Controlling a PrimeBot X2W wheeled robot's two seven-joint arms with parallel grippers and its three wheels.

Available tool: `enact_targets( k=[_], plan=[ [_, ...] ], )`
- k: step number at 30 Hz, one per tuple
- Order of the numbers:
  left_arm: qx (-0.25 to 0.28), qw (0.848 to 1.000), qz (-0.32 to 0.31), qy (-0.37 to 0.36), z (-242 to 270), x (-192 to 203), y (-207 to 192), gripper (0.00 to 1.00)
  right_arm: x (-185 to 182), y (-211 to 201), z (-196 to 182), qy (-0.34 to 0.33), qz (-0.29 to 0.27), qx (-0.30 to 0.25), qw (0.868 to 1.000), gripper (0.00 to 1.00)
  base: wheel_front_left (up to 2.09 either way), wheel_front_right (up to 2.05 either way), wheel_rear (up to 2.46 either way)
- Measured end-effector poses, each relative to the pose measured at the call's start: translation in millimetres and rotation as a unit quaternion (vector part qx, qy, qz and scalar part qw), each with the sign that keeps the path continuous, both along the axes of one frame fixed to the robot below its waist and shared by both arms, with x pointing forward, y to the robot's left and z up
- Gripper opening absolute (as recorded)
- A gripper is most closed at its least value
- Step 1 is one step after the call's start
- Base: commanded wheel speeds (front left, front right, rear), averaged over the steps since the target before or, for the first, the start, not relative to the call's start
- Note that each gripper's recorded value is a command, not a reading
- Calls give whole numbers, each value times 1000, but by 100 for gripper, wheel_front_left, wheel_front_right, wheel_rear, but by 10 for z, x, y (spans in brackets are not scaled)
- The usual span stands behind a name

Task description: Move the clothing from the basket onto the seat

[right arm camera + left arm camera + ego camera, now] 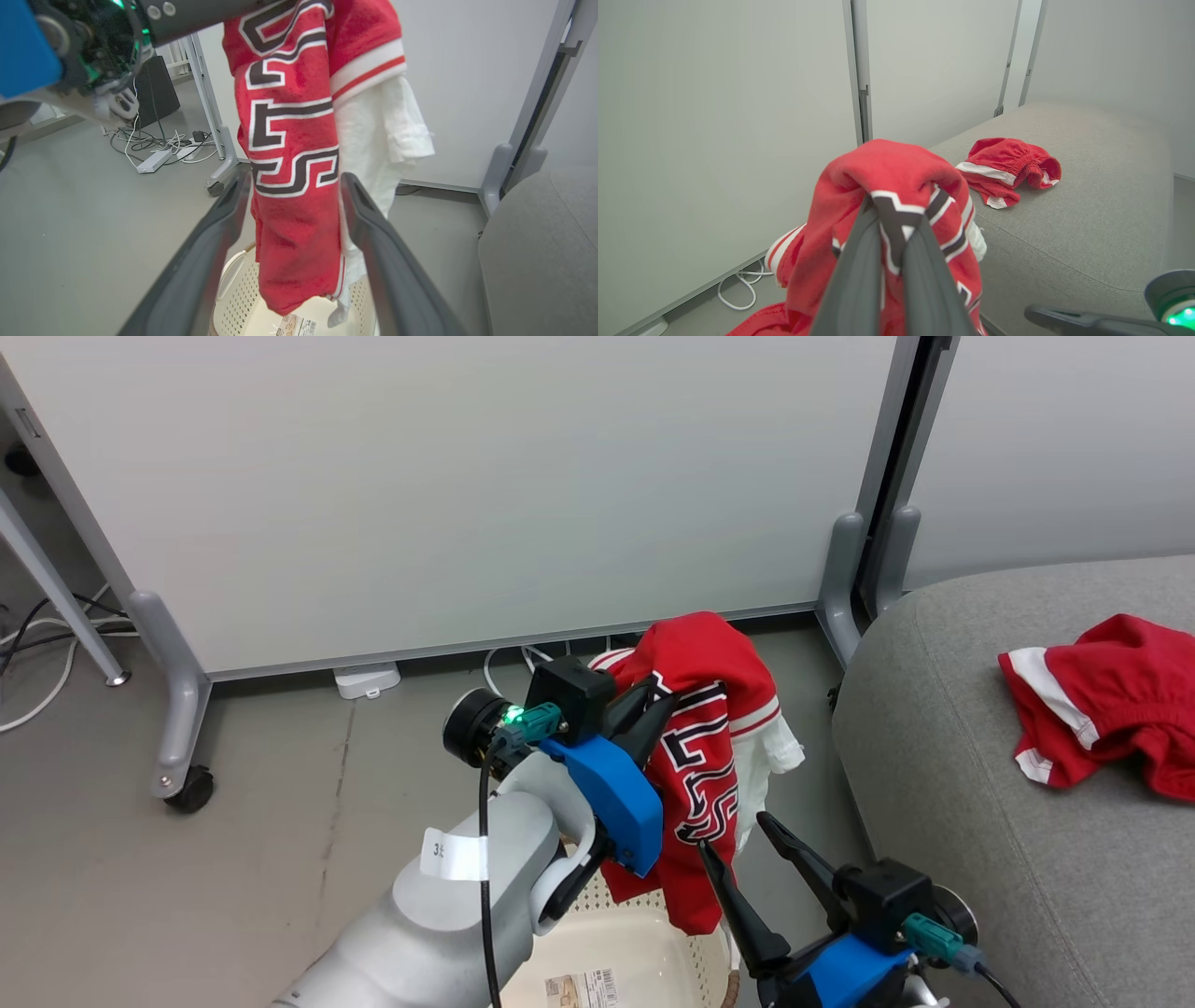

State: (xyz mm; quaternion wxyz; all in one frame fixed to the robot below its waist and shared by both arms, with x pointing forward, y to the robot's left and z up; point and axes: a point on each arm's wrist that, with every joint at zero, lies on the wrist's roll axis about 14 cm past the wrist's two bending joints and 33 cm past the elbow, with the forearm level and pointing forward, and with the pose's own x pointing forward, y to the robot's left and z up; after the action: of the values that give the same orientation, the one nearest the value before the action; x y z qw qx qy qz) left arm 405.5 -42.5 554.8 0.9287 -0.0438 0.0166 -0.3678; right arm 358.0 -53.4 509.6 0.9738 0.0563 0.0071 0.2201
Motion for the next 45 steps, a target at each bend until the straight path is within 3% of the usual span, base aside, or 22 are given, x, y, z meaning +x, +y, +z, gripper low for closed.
enact_targets(
  k=[30, 31, 32, 34, 45],
  plan=[
    [-6, 999, -45, 18, -57, -240, -244, 0, 462, 42, -112, 12, 9, -39, 999, 100, 0, 0, 0],
    [-7, 999, -46, 19, -61, -245, -248, 0, 465, 45, -119, 13, 9, -37, 999, 85, 0, 0, 0],
    [-7, 999, -46, 21, -66, -247, -249, 0, 467, 47, -127, 15, 10, -36, 999, 44, 0, 0, 0],
    [-6, 999, -47, 21, -74, -252, -253, 0, 474, 52, -128, 15, 10, -35, 999, 0, 0, 0, 0],
    [-8, 999, -39, 25, -100, -218, -241, 0, 483, -18, -137, 17, -3, -17, 1000, 0, 0, 0, 0]
  ],
)
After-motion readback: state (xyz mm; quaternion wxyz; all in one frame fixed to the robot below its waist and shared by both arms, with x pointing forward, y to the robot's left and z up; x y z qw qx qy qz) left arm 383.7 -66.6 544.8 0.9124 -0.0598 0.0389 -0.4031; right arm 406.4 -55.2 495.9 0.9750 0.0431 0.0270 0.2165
